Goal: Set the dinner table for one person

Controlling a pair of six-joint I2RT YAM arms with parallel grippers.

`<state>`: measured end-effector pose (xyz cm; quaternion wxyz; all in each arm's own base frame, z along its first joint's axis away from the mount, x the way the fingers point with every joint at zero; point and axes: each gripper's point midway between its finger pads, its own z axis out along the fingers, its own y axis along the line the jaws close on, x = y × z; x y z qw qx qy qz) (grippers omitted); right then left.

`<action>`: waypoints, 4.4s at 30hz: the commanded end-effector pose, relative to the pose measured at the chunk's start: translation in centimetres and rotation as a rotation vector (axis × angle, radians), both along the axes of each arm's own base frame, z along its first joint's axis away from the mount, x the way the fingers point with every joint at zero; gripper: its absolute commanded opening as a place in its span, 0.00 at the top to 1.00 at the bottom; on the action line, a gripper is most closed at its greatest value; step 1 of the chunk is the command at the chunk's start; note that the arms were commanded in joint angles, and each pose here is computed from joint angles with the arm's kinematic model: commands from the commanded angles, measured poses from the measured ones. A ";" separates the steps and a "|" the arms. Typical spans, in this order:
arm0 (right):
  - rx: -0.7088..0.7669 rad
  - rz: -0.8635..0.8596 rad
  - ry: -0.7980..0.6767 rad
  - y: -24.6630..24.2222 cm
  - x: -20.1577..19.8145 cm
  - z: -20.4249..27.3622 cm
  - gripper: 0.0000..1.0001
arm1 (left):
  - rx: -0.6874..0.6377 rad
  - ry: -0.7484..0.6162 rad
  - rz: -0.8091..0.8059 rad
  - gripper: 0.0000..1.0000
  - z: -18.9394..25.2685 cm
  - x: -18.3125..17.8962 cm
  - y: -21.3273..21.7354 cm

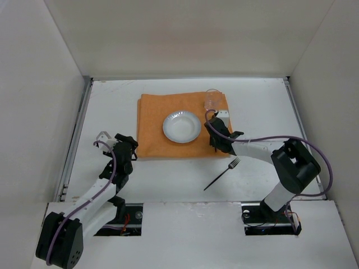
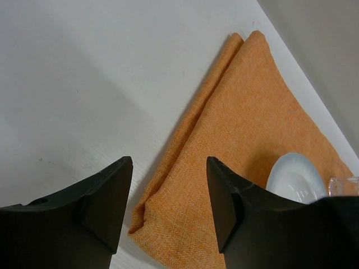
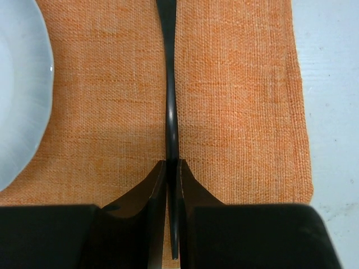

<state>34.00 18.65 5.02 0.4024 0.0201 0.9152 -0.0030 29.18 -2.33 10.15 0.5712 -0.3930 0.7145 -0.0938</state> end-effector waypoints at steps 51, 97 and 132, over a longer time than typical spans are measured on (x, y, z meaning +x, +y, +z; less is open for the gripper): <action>0.574 -0.257 -0.576 -12.0 -1.0 17.6 0.66 | 0.754 -0.009 -1.487 0.52 -1.8 -13.8 -38.8; 0.641 -0.205 -0.579 -10.7 -1.2 17.8 0.65 | 0.599 -0.046 -0.817 0.94 9.5 -1.8 -20.2; 0.669 -0.054 -0.458 -5.0 -0.8 15.0 0.64 | 0.636 0.410 -0.607 0.95 -4.0 9.5 -12.6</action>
